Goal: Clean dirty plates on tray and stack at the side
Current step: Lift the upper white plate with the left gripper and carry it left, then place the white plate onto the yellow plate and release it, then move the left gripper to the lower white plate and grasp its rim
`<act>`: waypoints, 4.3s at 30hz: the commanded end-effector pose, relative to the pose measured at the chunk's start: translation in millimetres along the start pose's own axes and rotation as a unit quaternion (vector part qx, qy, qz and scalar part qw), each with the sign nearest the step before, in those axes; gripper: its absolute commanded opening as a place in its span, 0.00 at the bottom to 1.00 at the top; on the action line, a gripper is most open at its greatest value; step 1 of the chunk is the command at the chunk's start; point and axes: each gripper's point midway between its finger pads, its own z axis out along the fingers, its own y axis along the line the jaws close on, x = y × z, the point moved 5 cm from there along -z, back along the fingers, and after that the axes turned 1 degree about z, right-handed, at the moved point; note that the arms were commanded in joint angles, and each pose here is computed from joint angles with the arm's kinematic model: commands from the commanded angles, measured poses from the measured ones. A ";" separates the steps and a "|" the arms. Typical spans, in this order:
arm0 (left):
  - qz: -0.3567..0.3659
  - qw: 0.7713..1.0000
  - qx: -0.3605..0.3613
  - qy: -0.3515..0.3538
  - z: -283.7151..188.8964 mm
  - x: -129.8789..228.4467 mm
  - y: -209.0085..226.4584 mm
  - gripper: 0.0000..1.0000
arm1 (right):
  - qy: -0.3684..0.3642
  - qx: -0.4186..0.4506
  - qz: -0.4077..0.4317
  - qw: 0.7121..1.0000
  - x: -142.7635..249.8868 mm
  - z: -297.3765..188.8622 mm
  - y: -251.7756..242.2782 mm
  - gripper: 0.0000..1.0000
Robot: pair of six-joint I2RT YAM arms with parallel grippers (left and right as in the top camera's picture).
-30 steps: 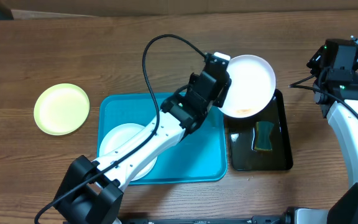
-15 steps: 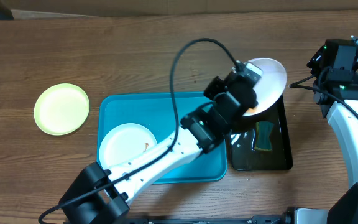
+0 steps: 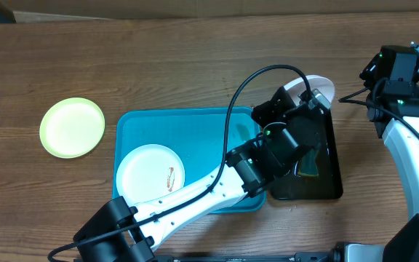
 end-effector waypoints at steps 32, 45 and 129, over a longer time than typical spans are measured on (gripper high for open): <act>-0.076 0.996 -0.051 -0.005 8.9 -4.8 21.8 0.04 | -0.012 0.002 0.003 1.000 -7.3 -2.4 1.0 1.00; -0.134 0.990 -0.015 0.027 16.3 13.8 15.1 0.04 | -0.012 0.002 0.003 1.000 -7.3 -2.4 1.0 1.00; -0.507 0.581 0.033 0.636 -67.2 394.8 168.0 0.71 | -0.012 0.002 0.003 1.000 -7.3 -2.4 1.0 1.00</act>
